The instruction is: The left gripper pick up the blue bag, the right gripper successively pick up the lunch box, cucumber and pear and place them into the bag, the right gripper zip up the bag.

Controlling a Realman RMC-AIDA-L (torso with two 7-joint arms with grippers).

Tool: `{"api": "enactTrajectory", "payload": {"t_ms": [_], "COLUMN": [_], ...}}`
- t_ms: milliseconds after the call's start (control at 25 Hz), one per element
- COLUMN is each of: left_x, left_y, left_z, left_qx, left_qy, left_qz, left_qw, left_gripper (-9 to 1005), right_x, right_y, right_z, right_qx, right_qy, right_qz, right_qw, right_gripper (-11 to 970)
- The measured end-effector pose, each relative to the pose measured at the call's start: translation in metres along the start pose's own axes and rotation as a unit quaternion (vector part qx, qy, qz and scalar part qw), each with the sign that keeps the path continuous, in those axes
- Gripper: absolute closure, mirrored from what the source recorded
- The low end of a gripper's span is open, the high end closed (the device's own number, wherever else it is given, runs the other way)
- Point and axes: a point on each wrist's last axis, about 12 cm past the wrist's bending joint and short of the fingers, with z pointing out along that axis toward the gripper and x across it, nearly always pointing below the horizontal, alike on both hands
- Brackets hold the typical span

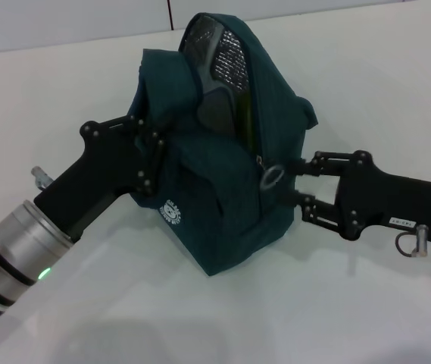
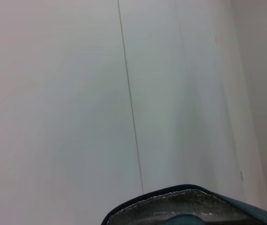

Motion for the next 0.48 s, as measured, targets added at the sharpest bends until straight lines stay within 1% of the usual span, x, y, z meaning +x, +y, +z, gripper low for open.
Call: {"api": "enactTrajectory", "payload": {"t_ms": [120, 320, 480], "left_x": [0.000, 0.000, 0.000], "left_y": [0.001, 0.001, 0.002], "left_z": [0.001, 0.000, 0.000], "left_qx": [0.000, 0.000, -0.001], "left_qy": [0.001, 0.002, 0.003], "left_qz": [0.008, 0.013, 0.013], "left_qw": [1.000, 1.000, 1.000], "left_gripper": [899, 896, 894], "right_x": [0.010, 0.014, 0.013], "right_y": [0.008, 0.011, 0.009], "right_z": [0.000, 0.002, 0.010], "right_qx": [0.028, 0.032, 0.029], "right_qy": [-0.018, -0.021, -0.024], "right_qz": [-0.018, -0.027, -0.025], "right_qw": [0.999, 0.999, 0.999], "right_gripper": [539, 552, 562]}}
